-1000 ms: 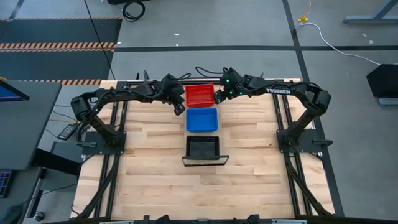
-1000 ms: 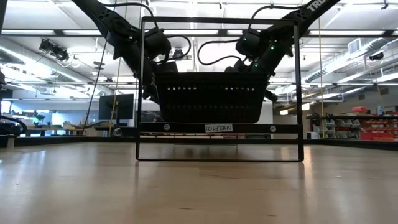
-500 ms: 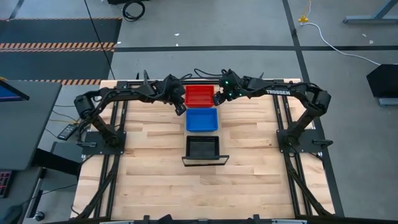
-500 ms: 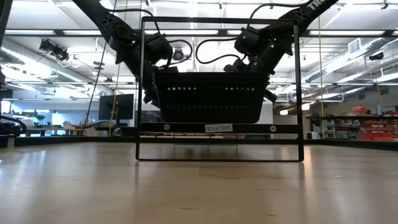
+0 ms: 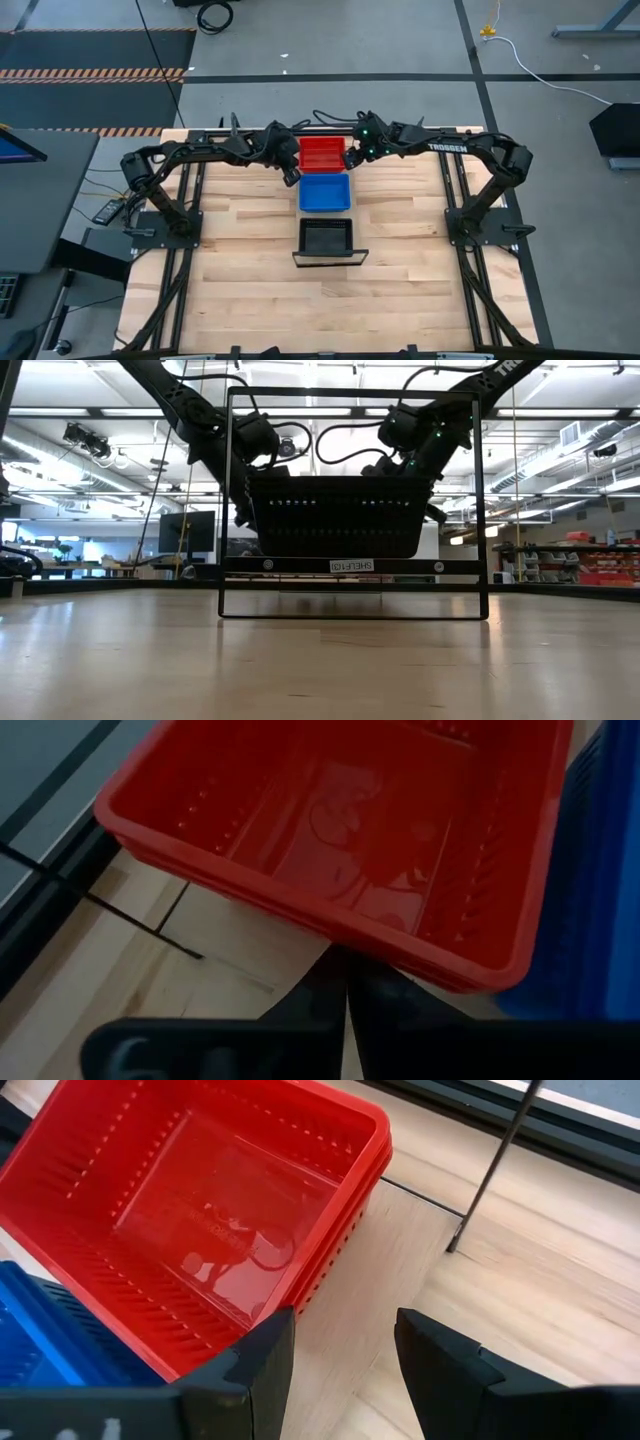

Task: Stack baskets on shelf by color
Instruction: Adjust the red bins on the shelf, then return to Home Position

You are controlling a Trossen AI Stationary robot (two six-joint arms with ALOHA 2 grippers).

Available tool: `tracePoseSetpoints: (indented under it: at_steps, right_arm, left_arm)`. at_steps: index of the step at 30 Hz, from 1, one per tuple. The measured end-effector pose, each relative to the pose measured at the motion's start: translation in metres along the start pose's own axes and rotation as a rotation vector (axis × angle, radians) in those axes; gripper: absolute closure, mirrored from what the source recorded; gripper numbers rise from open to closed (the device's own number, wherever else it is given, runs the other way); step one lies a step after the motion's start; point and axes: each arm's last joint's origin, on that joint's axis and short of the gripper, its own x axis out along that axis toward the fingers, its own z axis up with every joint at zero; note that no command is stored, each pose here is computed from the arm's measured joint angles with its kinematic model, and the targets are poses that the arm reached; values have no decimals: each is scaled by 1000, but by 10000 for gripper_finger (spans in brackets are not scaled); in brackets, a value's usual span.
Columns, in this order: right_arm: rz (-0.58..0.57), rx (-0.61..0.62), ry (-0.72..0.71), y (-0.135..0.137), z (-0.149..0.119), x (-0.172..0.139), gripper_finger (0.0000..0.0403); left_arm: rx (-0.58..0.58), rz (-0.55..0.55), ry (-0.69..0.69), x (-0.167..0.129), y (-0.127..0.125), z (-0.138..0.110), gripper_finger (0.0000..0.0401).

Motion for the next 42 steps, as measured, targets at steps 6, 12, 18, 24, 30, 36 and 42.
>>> tracePoseSetpoints:
  at_steps: [6,12,18,24,30,36,42]
  right_arm:
    - [-6,3,11,-2,0,0,222]
    - [-10,1,22,-2,-2,0,222]
    - [-10,0,30,-2,-2,0,222]
    - [-18,-19,29,-3,-2,-6,222]
    - [-27,-33,-14,-8,4,-30,222]
    - [34,-28,42,-9,-2,-61,222]
    - [64,17,237,-2,-31,-93,222]
  left_arm:
    - [0,-2,-8,0,0,1,389]
    - [-2,-3,-9,0,0,1,393]
    - [-5,-4,-4,0,0,0,372]
    - [-25,-4,14,-2,0,-1,366]
    - [-29,4,25,-12,3,0,374]
    - [-61,13,28,-45,4,3,373]
    - [-126,-22,69,-88,-16,-1,370]
